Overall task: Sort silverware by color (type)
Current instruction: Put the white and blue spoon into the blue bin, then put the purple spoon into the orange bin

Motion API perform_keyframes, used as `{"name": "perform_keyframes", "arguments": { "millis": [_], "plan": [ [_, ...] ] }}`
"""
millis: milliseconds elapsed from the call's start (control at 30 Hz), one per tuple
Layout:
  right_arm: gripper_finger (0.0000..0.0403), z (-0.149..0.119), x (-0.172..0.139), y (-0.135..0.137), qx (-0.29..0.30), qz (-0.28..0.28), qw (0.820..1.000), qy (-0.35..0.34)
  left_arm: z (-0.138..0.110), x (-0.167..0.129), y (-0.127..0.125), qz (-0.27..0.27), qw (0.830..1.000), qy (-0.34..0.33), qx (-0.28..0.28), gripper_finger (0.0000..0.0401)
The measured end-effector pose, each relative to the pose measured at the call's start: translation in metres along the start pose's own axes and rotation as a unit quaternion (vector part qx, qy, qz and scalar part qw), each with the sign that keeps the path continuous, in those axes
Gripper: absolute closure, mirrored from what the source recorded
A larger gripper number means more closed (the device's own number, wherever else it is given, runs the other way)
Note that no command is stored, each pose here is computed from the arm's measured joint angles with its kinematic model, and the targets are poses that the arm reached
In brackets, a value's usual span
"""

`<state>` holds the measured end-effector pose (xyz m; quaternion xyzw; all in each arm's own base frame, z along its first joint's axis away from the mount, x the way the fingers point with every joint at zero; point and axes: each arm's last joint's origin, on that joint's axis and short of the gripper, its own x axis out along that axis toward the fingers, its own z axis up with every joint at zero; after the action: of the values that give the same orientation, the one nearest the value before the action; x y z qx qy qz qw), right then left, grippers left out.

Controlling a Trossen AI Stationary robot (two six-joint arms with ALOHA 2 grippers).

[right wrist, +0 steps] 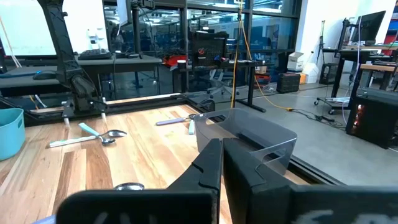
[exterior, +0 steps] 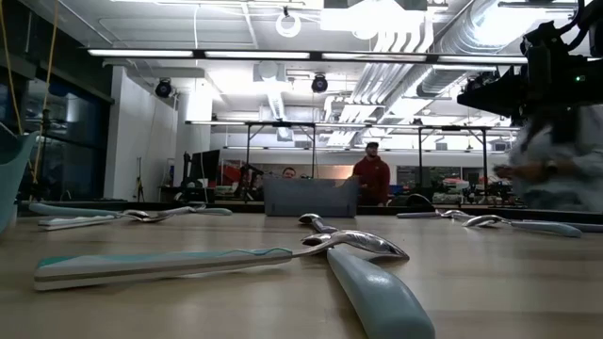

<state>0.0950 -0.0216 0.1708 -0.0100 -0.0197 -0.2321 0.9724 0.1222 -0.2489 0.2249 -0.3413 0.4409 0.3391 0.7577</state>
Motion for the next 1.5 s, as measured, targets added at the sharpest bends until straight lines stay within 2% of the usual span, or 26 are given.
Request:
{"name": "perform_keyframes", "arguments": {
  "millis": [333,500,600,800,1033,1133,1333,1500],
  "plan": [
    [0.0403,0.000,0.000,0.000,0.000,0.000,1.000,0.000,0.012,0.007,-0.006,0.018,1.000,-0.009,-0.018,0.0389],
    [0.0403,0.000,0.000,0.000,0.000,0.000,1.000,0.000,0.012,0.007,-0.005,0.023,1.000,0.000,-0.009,0.0389],
    [0.0403,0.000,0.000,0.000,0.000,0.000,1.000,0.000,0.011,0.007,-0.005,0.029,1.000,0.009,-0.005,0.0376],
    [0.0403,0.000,0.000,0.000,0.000,0.000,1.000,0.000,0.011,0.007,-0.005,0.030,0.999,0.012,0.026,0.0334],
    [0.0403,0.000,0.000,0.000,0.000,0.000,1.000,0.000,0.015,0.006,-0.006,0.030,0.997,0.019,0.075,0.0324],
    [0.0403,0.000,0.000,0.000,0.000,0.000,1.000,0.000,0.026,0.000,-0.006,0.012,0.994,0.009,0.105,0.0336],
    [0.0403,0.000,0.000,0.000,0.000,0.000,1.000,0.000,0.060,-0.016,-0.004,-0.053,0.981,-0.072,0.171,0.0395],
    [0.0403,0.000,0.000,0.000,0.000,0.000,1.000,0.000,0.090,-0.008,0.004,-0.095,0.968,-0.072,0.222,0.0400]
  ]
}}
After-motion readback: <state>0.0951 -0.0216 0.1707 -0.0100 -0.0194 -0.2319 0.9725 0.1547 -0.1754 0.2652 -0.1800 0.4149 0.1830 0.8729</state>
